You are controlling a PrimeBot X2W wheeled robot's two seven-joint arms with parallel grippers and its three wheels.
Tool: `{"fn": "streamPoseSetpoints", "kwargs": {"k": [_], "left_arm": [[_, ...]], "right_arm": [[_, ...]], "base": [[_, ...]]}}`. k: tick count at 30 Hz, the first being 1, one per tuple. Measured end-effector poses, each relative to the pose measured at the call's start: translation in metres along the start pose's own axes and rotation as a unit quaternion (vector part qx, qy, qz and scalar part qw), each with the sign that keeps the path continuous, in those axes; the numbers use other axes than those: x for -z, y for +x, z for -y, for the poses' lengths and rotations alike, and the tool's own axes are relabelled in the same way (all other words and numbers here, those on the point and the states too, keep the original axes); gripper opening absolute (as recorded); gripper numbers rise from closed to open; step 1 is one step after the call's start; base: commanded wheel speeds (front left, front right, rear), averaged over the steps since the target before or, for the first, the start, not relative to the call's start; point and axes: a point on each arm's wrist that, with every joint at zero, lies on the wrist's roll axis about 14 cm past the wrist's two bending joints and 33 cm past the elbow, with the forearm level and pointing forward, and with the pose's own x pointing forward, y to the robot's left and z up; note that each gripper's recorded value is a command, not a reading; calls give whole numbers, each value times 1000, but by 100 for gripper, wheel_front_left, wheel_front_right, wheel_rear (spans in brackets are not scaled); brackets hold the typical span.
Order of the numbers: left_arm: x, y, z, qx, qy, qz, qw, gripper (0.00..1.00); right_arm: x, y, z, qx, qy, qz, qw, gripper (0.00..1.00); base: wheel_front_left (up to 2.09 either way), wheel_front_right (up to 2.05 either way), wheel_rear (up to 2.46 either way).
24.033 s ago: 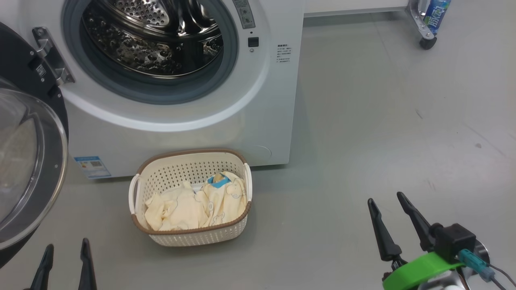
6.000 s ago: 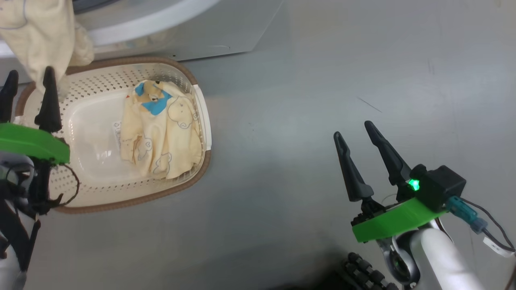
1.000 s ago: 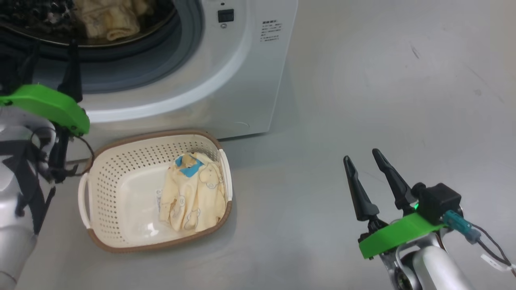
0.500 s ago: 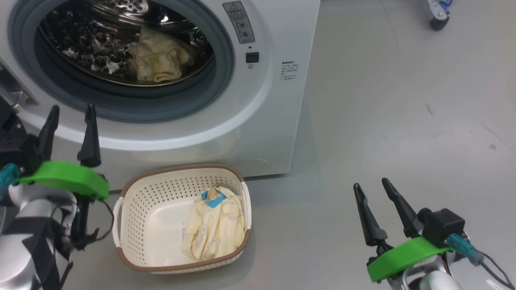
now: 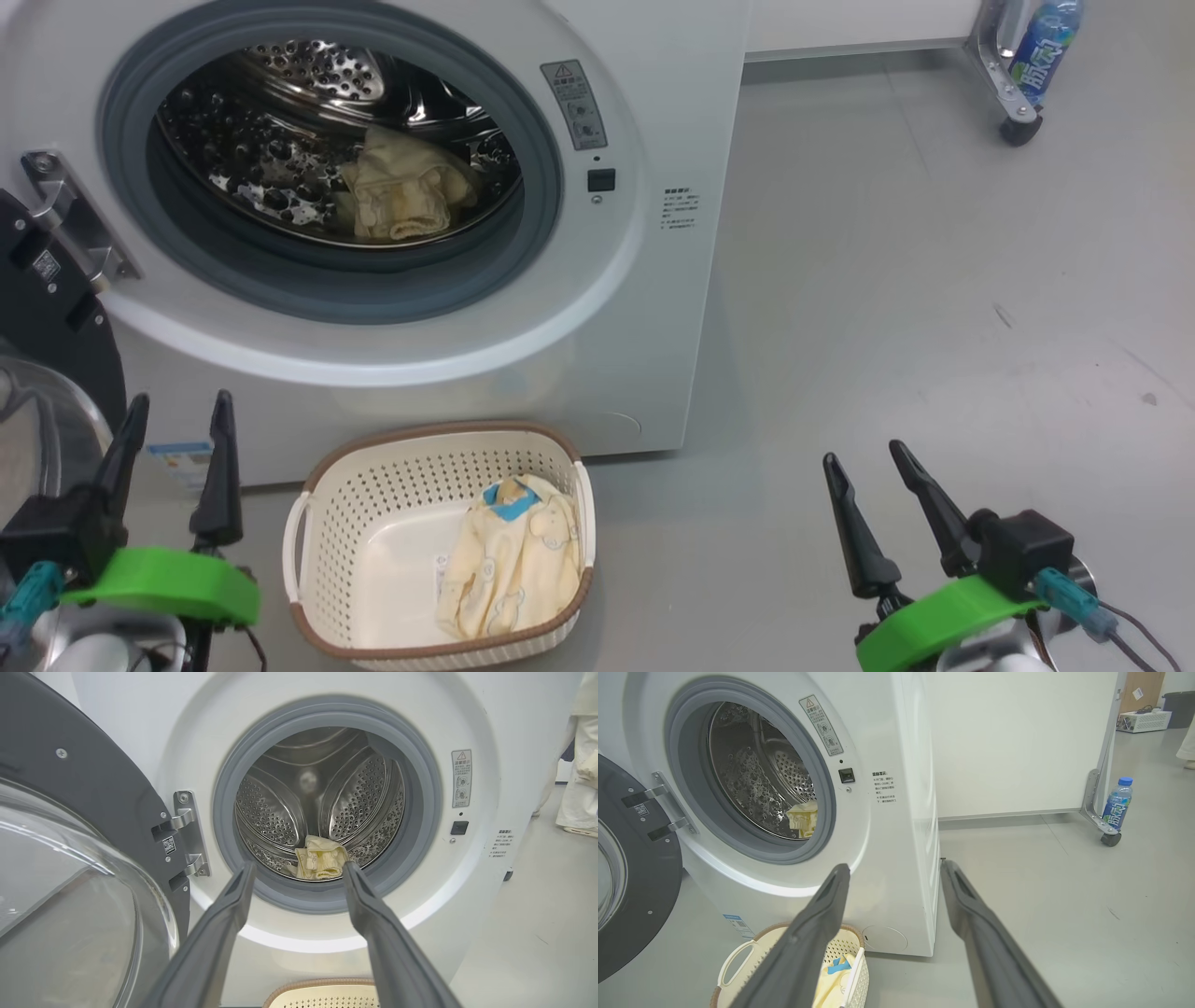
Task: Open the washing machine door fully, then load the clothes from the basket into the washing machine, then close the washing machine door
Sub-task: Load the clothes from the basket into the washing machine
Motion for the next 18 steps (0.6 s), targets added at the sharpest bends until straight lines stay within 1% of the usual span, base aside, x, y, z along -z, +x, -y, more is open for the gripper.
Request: {"fn": "streamPoseSetpoints", "kwargs": {"k": [6,13,18], "left_arm": [[7,-27,-15,-40,9,-12,999,100],[26,-56,-27,-66,1,-44,997,100],[33,-67,-27,-79,-14,-54,995,100]], "right_arm": [[3,-8,-1,1,-2,-4,1000,100],[-1,-9,0,3,-4,1,1000,100],[-2,-9,1,3,-9,2,1000,100]], "base": [[0,0,0],[0,0,0],[0,0,0]]}}
